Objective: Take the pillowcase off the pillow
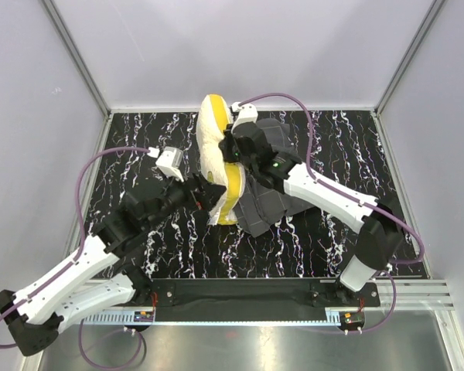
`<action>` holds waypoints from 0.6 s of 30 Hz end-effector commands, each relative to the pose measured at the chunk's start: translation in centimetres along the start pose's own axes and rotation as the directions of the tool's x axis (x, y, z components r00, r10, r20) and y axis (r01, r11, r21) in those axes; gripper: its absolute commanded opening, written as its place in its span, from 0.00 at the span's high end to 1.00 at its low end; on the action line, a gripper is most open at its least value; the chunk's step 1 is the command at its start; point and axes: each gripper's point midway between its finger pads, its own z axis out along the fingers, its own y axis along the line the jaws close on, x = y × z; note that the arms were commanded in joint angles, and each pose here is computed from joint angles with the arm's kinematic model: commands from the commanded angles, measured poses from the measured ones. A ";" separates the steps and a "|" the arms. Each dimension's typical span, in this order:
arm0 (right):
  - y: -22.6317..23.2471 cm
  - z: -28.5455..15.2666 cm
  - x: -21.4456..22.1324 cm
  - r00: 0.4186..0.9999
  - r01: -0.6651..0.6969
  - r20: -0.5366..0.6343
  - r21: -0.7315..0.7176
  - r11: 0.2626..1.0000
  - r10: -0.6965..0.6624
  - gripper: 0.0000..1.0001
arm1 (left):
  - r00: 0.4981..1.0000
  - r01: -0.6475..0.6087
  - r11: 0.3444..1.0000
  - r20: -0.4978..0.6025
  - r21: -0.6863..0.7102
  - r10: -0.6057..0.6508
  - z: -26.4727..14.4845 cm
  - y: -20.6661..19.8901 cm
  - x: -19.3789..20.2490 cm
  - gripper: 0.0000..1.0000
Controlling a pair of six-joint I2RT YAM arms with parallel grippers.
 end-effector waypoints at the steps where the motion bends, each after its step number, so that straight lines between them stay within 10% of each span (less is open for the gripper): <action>1: 1.7 0.2 -1.2 0.999 -0.032 0.043 0.032 0.999 0.030 1.00 | 1.000 0.009 1.000 -0.004 -0.009 -0.009 0.7 0.1 0.8 0.01; 18: 6.0 0.3 1.4 1.000 0.025 0.010 0.011 1.000 -0.025 1.00 | 0.990 -0.129 0.951 -0.095 -0.281 0.107 2.9 2.7 3.6 0.01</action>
